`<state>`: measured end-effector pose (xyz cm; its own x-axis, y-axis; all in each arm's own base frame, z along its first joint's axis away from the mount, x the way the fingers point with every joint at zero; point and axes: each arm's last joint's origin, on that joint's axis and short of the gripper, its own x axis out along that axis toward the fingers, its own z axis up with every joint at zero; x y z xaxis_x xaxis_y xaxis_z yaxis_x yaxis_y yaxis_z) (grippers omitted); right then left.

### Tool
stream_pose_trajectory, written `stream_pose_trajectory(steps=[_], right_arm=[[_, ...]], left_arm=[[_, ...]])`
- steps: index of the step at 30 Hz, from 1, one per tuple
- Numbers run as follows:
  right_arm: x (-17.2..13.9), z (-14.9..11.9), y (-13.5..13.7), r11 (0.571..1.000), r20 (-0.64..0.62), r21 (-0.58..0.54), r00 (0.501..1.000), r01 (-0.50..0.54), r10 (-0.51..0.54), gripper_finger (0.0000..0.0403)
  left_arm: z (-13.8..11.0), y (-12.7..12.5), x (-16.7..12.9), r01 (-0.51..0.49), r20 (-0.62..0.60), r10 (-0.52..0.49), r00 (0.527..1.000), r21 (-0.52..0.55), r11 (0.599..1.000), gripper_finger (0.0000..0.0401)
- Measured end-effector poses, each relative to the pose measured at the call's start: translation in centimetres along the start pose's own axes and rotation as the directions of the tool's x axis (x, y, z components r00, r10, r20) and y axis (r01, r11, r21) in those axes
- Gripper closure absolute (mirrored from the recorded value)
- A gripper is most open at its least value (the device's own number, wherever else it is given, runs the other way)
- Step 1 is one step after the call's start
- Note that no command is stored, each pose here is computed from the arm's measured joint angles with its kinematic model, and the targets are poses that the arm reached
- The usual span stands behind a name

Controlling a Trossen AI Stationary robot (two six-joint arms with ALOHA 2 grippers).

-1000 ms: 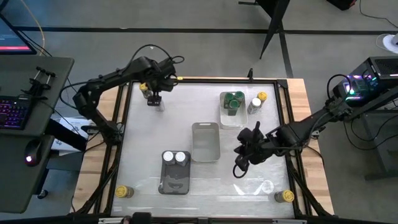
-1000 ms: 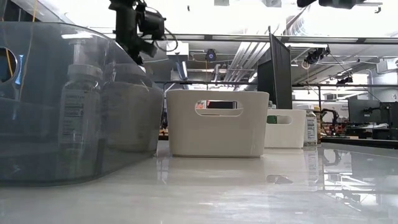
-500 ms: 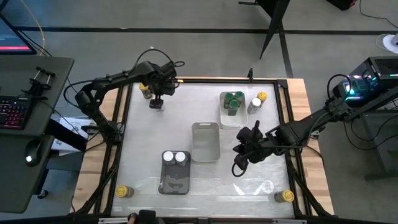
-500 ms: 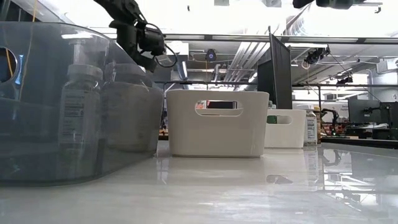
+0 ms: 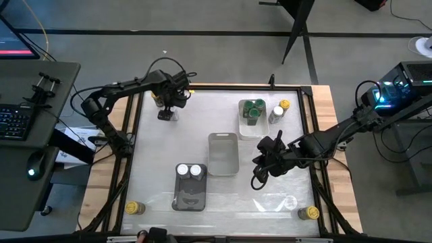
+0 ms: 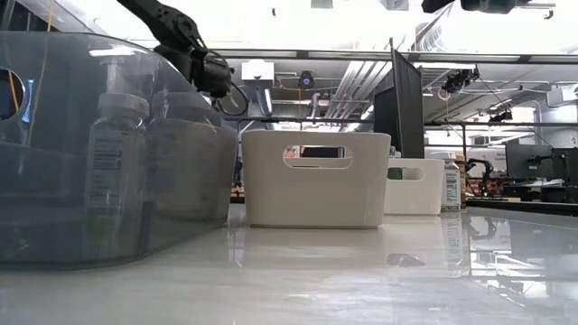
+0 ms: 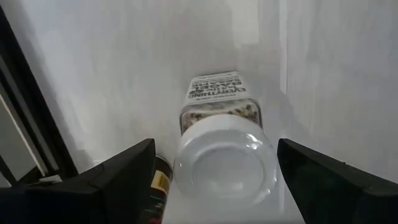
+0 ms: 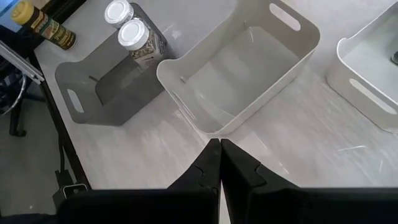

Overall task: Sort spices by type
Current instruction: Put the white seasoning bottle into the black bin

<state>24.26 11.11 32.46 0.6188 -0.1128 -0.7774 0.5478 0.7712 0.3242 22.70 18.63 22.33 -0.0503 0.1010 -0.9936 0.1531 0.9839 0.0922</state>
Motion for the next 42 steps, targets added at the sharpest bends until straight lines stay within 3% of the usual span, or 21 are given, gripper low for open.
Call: stream_pose_trajectory(steps=[16, 23, 31, 38, 42], right_arm=[[0.0, 0.1, 0.0, 1.000, 0.012, 0.028, 1.000, 0.003, -0.003, 0.0403], [0.0, 0.1, 0.0, 0.999, 0.024, 0.047, 1.000, 0.008, -0.009, 0.0403], [0.0, 0.1, 0.0, 0.999, 0.024, 0.051, 1.000, 0.008, -0.009, 0.0403], [0.0, 0.1, 0.0, 0.999, 0.024, 0.045, 1.000, 0.008, -0.009, 0.0403], [0.0, 0.0, -0.1, 1.000, 0.017, 0.021, 1.000, 0.022, -0.023, 0.0403]], left_arm=[[-0.2, -0.6, 2.4, 0.004, 0.009, -0.004, 1.000, -0.006, 1.000, 0.0087], [0.1, -0.5, 2.4, -0.014, 0.038, 0.015, 0.999, -0.029, 0.999, 0.0132], [-0.1, -0.4, 2.4, -0.042, 0.002, 0.042, 0.999, -0.060, 0.997, 0.0237], [-0.4, -0.8, 2.3, -0.022, -0.038, 0.018, 0.999, -0.113, 0.993, 0.0237], [-0.3, -0.3, 0.6, -0.060, -0.024, 0.057, 0.998, -0.182, 0.981, 0.0237]])
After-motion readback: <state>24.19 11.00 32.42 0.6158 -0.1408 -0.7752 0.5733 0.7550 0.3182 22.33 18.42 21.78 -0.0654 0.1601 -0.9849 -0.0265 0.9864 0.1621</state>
